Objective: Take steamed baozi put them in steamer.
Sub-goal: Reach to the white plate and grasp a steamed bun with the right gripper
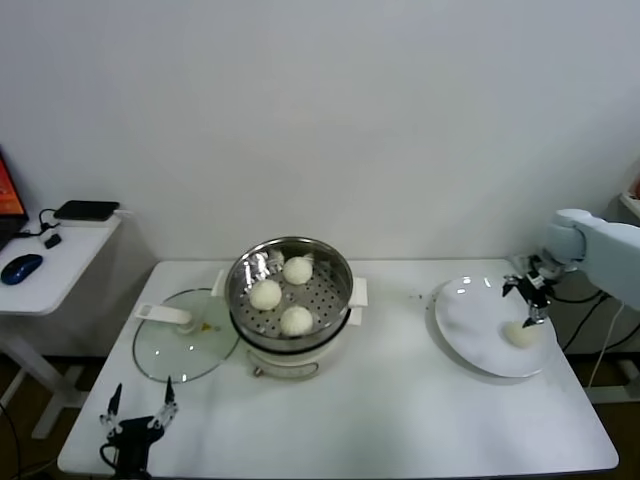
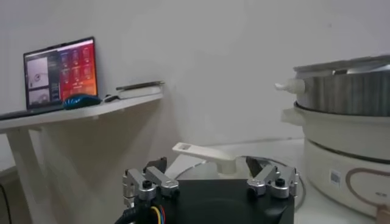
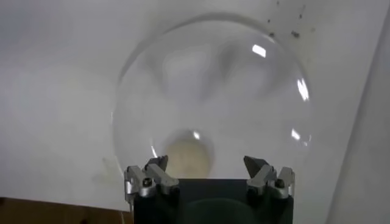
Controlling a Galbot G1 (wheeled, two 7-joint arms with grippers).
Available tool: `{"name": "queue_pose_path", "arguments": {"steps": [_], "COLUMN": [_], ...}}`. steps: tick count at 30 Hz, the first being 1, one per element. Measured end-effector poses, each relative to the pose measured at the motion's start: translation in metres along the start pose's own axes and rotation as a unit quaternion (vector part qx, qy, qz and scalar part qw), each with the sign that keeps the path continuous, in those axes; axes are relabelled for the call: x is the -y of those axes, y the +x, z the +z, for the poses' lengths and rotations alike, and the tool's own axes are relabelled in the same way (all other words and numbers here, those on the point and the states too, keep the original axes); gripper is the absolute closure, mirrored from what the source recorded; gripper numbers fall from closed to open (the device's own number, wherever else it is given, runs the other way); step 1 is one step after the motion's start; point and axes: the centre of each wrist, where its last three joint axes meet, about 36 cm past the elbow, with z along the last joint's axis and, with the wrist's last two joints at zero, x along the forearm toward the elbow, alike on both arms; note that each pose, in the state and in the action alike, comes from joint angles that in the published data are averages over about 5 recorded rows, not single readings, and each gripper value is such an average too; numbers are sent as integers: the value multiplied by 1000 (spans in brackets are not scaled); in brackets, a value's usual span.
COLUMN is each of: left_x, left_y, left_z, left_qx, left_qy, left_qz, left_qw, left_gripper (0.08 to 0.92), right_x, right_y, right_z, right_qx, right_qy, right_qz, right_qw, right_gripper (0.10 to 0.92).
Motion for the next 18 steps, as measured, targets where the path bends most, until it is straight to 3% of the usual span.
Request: {"name": "queue_pose_path", "arguments": {"steps": [18], "left_x": [0], "left_y": [5], "left_z": [4], "left_qx": [-4], "left_qy": [-7], "left_qz": [2], "left_qw": [1000], "left_gripper": [177], "right_x": [-18], "right_y": [-48], "right_z": [28], "right_qx": [-7], "right_qy": [-41], "right_qz": [-5], "right_qw": [999], "right_gripper": [200]}}
